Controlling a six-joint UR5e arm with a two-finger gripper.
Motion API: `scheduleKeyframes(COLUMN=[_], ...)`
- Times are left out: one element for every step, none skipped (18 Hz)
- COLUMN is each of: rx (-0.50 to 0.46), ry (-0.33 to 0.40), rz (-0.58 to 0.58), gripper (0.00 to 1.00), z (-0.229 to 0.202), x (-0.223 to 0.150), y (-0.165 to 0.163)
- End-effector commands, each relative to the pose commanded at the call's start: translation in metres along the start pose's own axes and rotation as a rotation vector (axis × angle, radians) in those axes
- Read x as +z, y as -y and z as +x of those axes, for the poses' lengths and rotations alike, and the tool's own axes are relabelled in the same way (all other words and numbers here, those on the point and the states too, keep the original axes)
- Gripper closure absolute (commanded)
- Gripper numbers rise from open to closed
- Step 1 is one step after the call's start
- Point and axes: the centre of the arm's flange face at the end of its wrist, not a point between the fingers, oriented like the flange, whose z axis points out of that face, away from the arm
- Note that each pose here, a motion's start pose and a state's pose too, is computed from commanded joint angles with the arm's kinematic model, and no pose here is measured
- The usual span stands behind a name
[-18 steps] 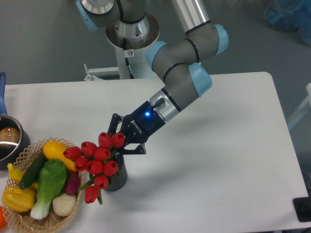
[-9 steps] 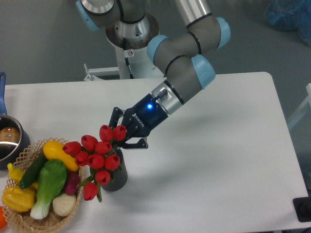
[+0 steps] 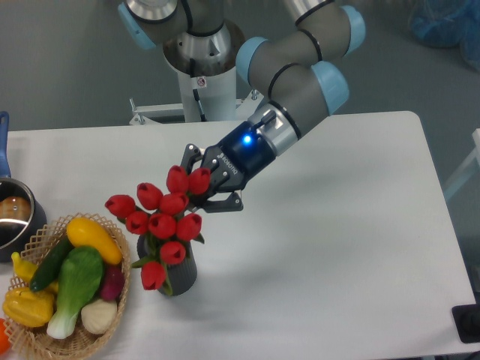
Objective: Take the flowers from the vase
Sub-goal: 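Lift the gripped tulip bunch up out of the grey vase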
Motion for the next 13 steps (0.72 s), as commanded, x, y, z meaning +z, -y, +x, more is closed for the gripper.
scheduleKeyframes(rx=[0.000,0.000,0.002,0.009,0.010,0.013,0.017,0.019,0.023,0.021,0.024,0.028,0.035], ry=[0.000,-0.001,0.002,0.005,0.004,0.004,0.003,0.004,0.007,0.010,0.008,0.011,0.017], rz=[0.005,0.009,0.011,0.019,0.032,0.044,0.053,0.054,0.055,0.058,0.065,0.075,0.083], gripper=[1.00,1.00,1.00,1.00,1.00,1.00,1.00,1.00,1.00,1.00,1.00,1.00,1.00], z=[0.000,0.000,-0.001,-0.002,-0.002,-0.003,-0.004,-0.005,-0.005,-0.006,-0.006,-0.007,-0.007], x=[-0.001,-0.001,-0.003,-0.006,-0.008,-0.010,-0.011,-0.012,-0.013,-0.015,-0.016,-0.019,-0.024], y=[0.001,0.001,0.003,0.007,0.009,0.012,0.014,0.015,0.017,0.017,0.019,0.022,0.026])
